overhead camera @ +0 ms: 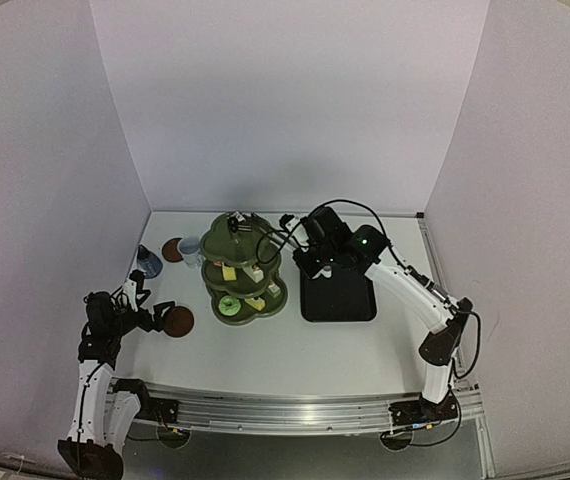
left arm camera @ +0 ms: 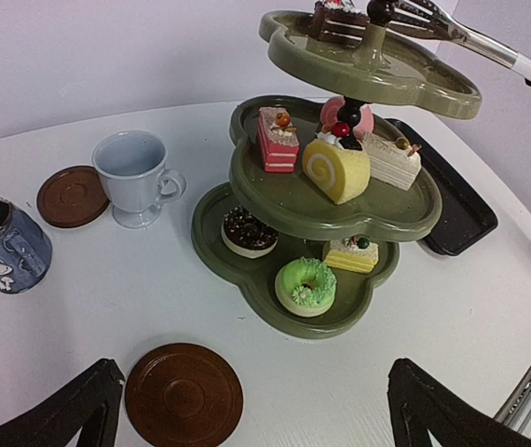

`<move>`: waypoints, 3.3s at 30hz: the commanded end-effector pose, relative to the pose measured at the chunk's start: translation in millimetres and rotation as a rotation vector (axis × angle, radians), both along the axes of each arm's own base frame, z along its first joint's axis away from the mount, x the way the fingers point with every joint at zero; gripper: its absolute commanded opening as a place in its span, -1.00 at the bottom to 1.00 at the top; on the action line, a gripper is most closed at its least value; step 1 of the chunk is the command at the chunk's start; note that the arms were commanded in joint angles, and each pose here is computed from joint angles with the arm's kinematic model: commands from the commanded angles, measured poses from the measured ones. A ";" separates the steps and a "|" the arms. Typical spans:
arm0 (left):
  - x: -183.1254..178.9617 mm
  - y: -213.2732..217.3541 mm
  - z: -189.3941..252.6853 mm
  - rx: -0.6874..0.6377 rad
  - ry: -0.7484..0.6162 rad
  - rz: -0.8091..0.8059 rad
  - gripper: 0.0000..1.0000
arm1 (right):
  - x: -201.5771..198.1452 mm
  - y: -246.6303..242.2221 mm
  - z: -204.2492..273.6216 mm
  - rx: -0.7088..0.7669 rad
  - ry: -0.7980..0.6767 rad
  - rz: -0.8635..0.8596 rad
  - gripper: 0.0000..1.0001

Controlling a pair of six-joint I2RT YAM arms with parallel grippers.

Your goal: Serve the afternoon tea

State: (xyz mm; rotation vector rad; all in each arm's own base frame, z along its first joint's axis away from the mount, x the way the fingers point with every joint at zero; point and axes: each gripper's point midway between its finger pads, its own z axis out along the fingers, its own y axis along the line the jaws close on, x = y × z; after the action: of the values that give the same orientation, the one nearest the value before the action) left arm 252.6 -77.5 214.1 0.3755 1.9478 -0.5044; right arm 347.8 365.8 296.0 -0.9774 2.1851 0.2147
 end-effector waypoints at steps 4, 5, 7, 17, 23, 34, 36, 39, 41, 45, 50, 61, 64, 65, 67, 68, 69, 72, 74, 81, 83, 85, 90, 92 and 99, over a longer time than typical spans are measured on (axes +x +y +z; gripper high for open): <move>1.2 -1.1 9.2 0.007 -0.032 -0.015 0.99 | -5.1 -18.4 89.6 0.209 -0.149 -0.090 -0.47; 1.2 -1.4 9.2 0.007 -0.032 -0.017 0.99 | -6.0 -18.8 94.7 0.225 -0.157 -0.089 -0.47; 1.3 -1.8 9.2 0.005 -0.031 -0.019 0.99 | -7.4 -20.5 103.3 0.265 -0.158 -0.105 -0.46; 0.6 -1.7 10.6 0.005 -0.037 -0.018 0.99 | 7.7 -90.6 83.3 0.266 -0.117 -0.341 -0.43; 0.8 -2.1 10.0 0.003 -0.033 -0.020 0.99 | 4.1 -128.1 3.4 0.150 0.028 -0.437 -0.41; 0.5 -1.3 9.5 0.002 -0.028 -0.015 0.99 | -12.1 -140.4 -123.7 -0.082 0.251 -0.465 -0.40; 0.7 -1.5 9.5 0.005 -0.030 -0.015 0.99 | -13.4 -139.4 -137.3 -0.103 0.279 -0.459 -0.40; 0.8 -1.4 9.3 0.005 -0.029 -0.015 0.99 | -15.6 -138.0 -153.5 -0.127 0.314 -0.452 -0.39; 0.9 -1.1 9.1 0.006 -0.029 -0.015 0.99 | -17.4 -137.5 -161.7 -0.139 0.333 -0.447 -0.39; 1.1 -1.1 9.1 0.007 -0.029 -0.015 0.99 | -21.9 -137.6 -177.9 -0.160 0.377 -0.436 -0.38; 1.1 -1.2 8.9 0.008 -0.029 -0.016 0.99 | -21.5 -137.3 -188.8 -0.184 0.391 -0.424 -0.37; 0.6 -1.4 8.9 0.009 -0.029 -0.017 0.99 | -4.8 -129.6 -195.9 -0.220 0.359 -0.391 -0.35; 0.4 -1.2 9.4 0.010 -0.032 -0.016 0.99 | 0.9 -128.0 -194.9 -0.224 0.340 -0.389 -0.35; 0.5 -1.0 9.3 0.011 -0.032 -0.016 0.99 | 2.5 -128.0 -195.2 -0.228 0.335 -0.390 -0.35; 0.5 -1.2 9.2 0.012 -0.032 -0.017 0.99 | 6.2 -125.1 -194.5 -0.224 0.327 -0.384 -0.35; 0.7 -1.1 9.0 0.012 -0.031 -0.016 0.99 | 8.0 -123.6 -194.3 -0.223 0.325 -0.382 -0.35; 0.7 -1.0 8.8 0.011 -0.031 -0.016 0.99 | 10.1 -122.1 -193.6 -0.221 0.321 -0.380 -0.35; 0.4 -1.2 8.9 0.013 -0.031 -0.017 0.99 | 16.2 -118.6 -192.3 -0.222 0.309 -0.375 -0.35; 0.6 -0.7 9.0 0.014 -0.033 -0.015 0.99 | 19.7 -115.6 -193.1 -0.223 0.306 -0.369 -0.35; 0.8 -0.2 8.7 0.016 -0.032 -0.013 0.99 | 30.0 -109.5 -195.7 -0.216 0.302 -0.391 -0.49; 0.8 -0.3 8.6 0.018 -0.032 -0.013 0.99 | 31.3 -109.5 -196.6 -0.214 0.302 -0.403 -0.60; 1.0 -0.1 8.2 0.018 -0.031 -0.012 0.99 | 31.8 -109.2 -198.1 -0.211 0.305 -0.413 -0.72; 1.5 -0.1 8.0 0.018 -0.029 -0.012 0.99 | 32.1 -109.6 -200.0 -0.206 0.311 -0.431 -0.98; 1.5 -0.1 8.1 0.018 -0.029 -0.012 0.99 | 31.3 -109.5 -198.6 -0.200 0.312 -0.432 -1.00; 1.7 -0.2 8.8 0.019 -0.033 -0.013 0.99 | 23.8 -113.2 -182.5 -0.162 0.304 -0.438 -1.00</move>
State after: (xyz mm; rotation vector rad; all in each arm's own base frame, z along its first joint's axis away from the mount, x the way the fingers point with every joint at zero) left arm 252.7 -77.7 213.6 0.3842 1.9474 -0.5012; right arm 365.0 245.4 86.0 -0.6058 2.7380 -0.0998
